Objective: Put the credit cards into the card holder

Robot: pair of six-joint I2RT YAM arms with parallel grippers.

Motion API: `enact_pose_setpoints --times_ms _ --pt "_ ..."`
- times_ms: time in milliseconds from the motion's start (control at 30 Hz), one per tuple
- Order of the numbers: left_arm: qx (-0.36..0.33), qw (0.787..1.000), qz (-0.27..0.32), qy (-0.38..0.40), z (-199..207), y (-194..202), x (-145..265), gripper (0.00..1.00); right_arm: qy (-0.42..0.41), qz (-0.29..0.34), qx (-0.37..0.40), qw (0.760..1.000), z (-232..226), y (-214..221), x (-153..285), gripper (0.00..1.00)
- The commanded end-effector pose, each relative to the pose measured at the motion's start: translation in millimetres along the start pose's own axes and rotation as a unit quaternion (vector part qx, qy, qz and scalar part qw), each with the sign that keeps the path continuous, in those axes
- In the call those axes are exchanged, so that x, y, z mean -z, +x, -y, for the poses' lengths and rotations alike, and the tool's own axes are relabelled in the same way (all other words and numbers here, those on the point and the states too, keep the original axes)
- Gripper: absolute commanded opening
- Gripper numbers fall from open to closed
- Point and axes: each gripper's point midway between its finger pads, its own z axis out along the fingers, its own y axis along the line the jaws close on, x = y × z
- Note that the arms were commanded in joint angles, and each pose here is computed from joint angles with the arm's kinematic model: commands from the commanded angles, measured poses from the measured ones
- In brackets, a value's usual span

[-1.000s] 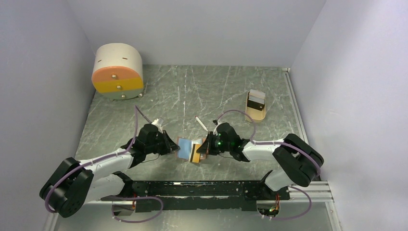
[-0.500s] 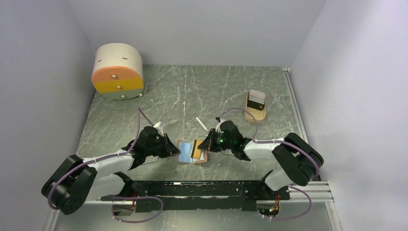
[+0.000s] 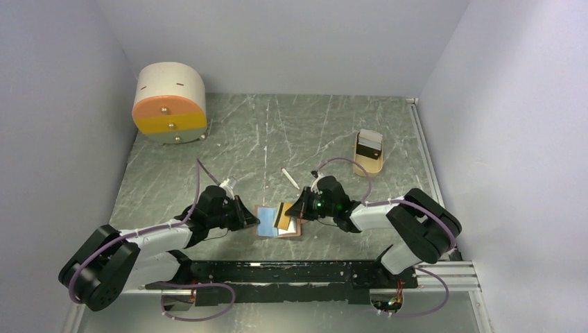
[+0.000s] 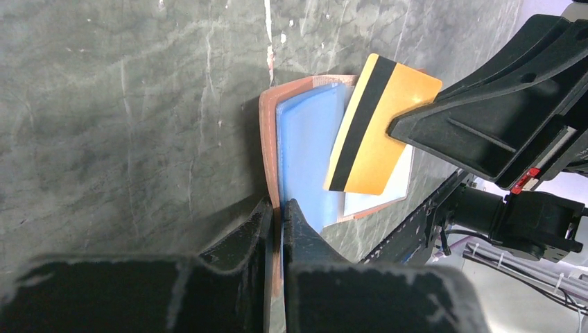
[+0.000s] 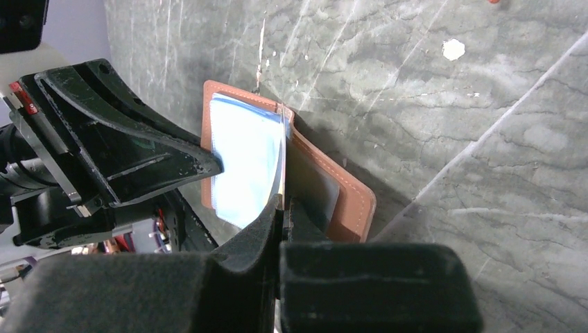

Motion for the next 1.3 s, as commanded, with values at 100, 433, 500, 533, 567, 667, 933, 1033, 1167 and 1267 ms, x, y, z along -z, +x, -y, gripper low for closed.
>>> enact_pose_setpoints --times_ms 100,433,500,533,567,667,933,1033,1167,1267 --pt "-0.002 1.0 -0.01 -0.003 -4.9 7.9 2.5 0.09 0.036 0.031 0.007 0.999 21.2 -5.6 6.5 0.0" --pt "-0.004 1.0 -0.008 -0.004 -3.5 5.8 1.8 0.09 0.007 -0.028 0.018 0.999 15.3 14.7 -3.1 0.0" --pt "-0.004 1.0 -0.008 -0.006 -4.1 5.6 1.6 0.09 0.004 -0.035 0.019 0.999 15.8 18.6 -2.9 0.0" --pt "-0.004 1.0 -0.008 -0.006 -3.9 5.5 1.6 0.09 0.004 -0.04 0.019 0.999 16.0 20.5 -2.8 0.0" --pt "-0.004 1.0 -0.008 -0.006 -4.1 5.4 1.4 0.09 0.004 -0.042 0.022 0.999 15.9 21.8 -2.8 0.0" --pt "-0.004 1.0 -0.008 -0.006 -3.4 5.0 1.1 0.09 0.002 -0.051 0.025 0.998 16.1 25.3 -2.5 0.0" --pt "0.0 1.0 -0.012 -0.003 -2.1 5.5 -0.8 0.09 -0.017 -0.081 0.029 0.996 7.0 33.5 -10.2 0.0" --pt "0.001 1.0 -0.014 -0.004 -2.3 6.4 -0.9 0.09 -0.021 -0.084 0.032 0.996 3.8 34.1 -13.6 0.0" --pt "-0.001 1.0 -0.011 -0.005 -2.1 4.9 0.3 0.09 -0.011 -0.092 0.036 0.995 5.2 35.7 -16.8 0.0" --pt "-0.003 1.0 -0.008 -0.008 -2.7 3.5 0.9 0.09 0.006 -0.104 0.041 0.994 10.8 38.2 -16.7 0.0"
